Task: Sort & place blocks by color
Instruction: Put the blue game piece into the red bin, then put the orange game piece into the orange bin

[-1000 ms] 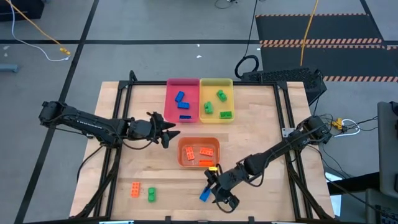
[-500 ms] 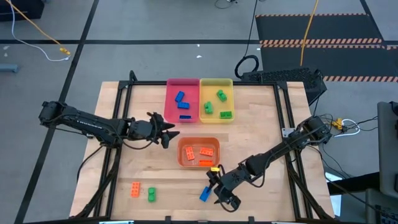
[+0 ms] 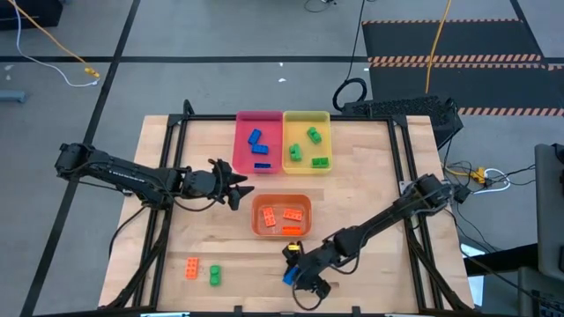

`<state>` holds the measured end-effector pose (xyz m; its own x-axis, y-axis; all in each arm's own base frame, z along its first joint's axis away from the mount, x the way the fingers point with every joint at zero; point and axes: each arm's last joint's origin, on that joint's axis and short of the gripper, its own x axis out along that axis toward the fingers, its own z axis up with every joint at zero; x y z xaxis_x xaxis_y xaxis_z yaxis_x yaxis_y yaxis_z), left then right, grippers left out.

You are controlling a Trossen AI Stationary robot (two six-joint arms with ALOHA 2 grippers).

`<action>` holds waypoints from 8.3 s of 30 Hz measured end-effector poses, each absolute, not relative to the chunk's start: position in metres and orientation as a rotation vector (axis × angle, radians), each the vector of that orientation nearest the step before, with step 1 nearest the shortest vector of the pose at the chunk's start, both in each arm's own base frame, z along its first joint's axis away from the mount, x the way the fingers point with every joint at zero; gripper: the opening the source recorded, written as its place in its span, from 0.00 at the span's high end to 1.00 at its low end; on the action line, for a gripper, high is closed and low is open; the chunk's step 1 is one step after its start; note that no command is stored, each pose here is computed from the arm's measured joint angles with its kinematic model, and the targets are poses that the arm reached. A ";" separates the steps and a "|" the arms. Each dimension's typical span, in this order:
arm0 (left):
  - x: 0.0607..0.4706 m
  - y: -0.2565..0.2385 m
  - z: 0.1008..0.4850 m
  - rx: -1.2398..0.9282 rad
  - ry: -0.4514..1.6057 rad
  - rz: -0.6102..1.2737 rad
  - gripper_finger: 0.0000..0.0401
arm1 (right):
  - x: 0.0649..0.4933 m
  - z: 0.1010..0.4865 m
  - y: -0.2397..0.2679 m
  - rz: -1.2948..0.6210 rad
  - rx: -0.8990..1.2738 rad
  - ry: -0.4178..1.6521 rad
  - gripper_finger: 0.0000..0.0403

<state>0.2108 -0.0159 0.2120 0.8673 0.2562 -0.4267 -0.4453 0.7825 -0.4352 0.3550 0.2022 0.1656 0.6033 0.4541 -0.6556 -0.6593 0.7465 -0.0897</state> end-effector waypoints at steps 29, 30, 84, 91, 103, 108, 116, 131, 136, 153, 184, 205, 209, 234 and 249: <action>0.210 -0.016 0.210 -0.542 0.382 0.389 0.35 | 0.359 0.150 0.197 0.628 -0.382 0.778 0.40; 0.210 -0.016 0.210 -0.542 0.382 0.389 0.35 | 0.358 0.148 0.196 0.627 -0.383 0.782 0.40; 0.210 -0.015 0.212 -0.519 0.361 0.406 0.35 | 0.333 0.236 0.170 0.399 -0.436 0.432 0.72; 0.212 -0.016 0.214 -0.473 0.334 0.400 0.35 | 0.339 0.261 0.122 0.240 -0.444 0.409 0.72; 0.212 -0.021 0.217 -0.414 0.321 0.364 0.35 | 0.363 0.266 0.009 -0.065 -0.414 0.417 0.71; 0.212 -0.021 0.217 -0.409 0.323 0.364 0.35 | 0.362 0.266 -0.035 -0.159 -0.382 0.434 0.72; 0.213 -0.021 0.218 -0.408 0.315 0.362 0.35 | 0.364 0.267 -0.090 -0.209 -0.306 0.315 0.72; 0.213 -0.019 0.218 -0.393 0.299 0.394 0.35 | 0.386 0.209 -0.136 -0.275 -0.173 0.297 0.72; 0.213 -0.019 0.218 -0.387 0.299 0.394 0.35 | 0.389 0.190 -0.141 -0.287 -0.137 0.336 0.71; 0.213 -0.019 0.218 -0.394 0.299 0.394 0.35 | 0.389 0.182 -0.147 -0.413 -0.148 0.367 0.48; 0.212 -0.027 0.218 -0.433 0.319 0.318 0.35 | 0.362 0.227 0.024 -0.108 -0.199 0.651 0.36; 0.218 -0.066 0.301 -0.551 0.582 0.347 0.35 | 0.284 0.221 0.090 -0.227 -0.253 0.395 0.36; 0.216 -0.072 0.323 -0.630 0.770 0.460 0.35 | 0.262 0.232 0.082 -0.233 -0.177 0.264 0.36; 0.211 -0.157 0.265 -0.981 1.709 0.794 0.35 | 0.206 0.270 0.107 -0.102 -0.168 0.050 0.36; 0.187 -0.190 0.194 -1.176 1.747 0.783 0.35 | 0.197 0.278 0.121 -0.131 -0.230 -0.018 0.36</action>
